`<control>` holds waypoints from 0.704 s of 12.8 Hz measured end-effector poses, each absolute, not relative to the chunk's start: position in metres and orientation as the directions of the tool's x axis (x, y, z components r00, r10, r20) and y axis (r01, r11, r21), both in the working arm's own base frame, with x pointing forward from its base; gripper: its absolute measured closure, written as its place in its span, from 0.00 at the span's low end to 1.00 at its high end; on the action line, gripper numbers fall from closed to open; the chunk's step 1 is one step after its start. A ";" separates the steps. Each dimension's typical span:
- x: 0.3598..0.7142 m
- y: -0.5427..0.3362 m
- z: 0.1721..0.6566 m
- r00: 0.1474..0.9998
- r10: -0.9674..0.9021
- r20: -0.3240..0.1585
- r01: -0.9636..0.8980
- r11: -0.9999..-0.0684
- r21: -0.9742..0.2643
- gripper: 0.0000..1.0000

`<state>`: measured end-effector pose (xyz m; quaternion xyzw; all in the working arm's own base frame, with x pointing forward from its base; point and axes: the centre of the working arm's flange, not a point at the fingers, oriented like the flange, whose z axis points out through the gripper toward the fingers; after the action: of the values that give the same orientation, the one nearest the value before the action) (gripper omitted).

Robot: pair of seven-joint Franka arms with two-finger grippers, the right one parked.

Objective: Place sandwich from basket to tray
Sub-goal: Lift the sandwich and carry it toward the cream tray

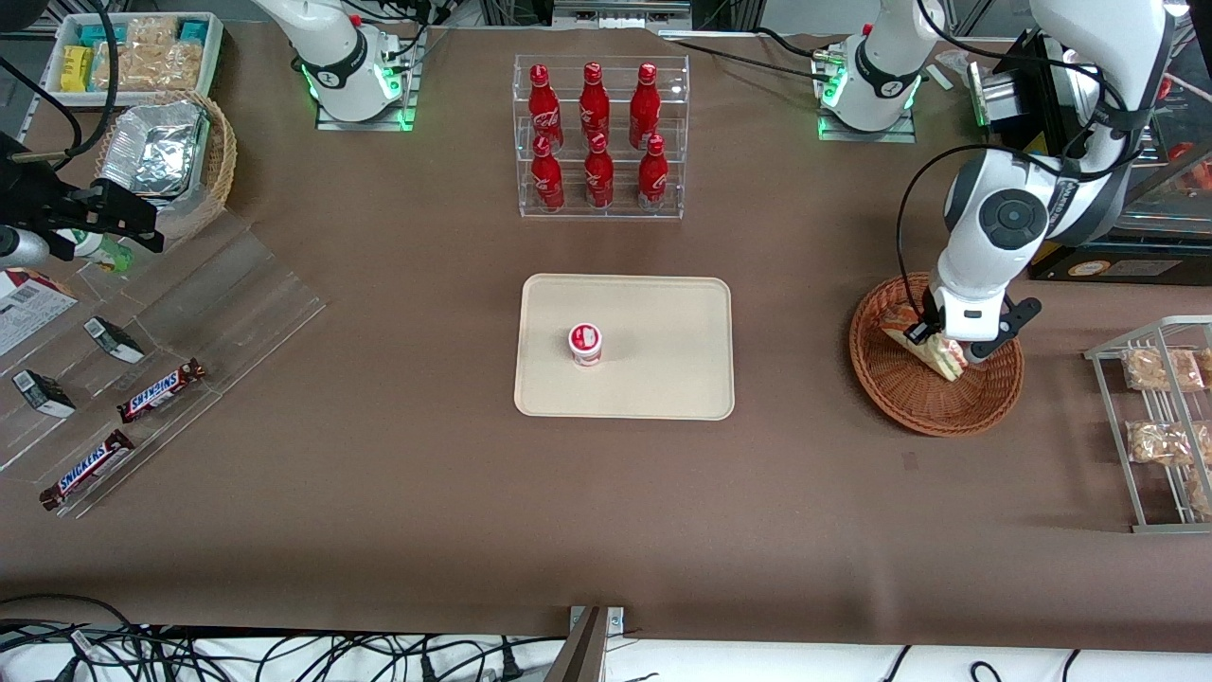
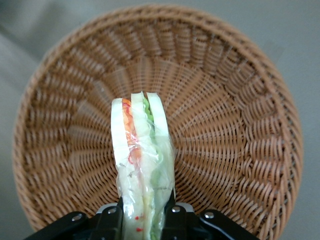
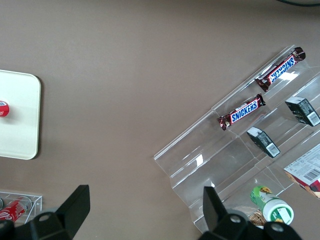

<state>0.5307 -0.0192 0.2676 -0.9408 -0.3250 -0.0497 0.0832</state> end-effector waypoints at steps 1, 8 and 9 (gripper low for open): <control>0.537 -0.020 0.284 0.793 0.591 0.149 0.609 -0.783 -0.132 0.77; 0.589 -0.036 0.425 0.856 0.515 0.038 0.517 -0.852 -0.081 0.83; 0.593 -0.042 0.443 0.870 0.494 0.014 0.494 -0.868 -0.058 0.83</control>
<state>0.5931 -0.0424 0.4433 -0.9664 -0.2554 0.0006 0.0300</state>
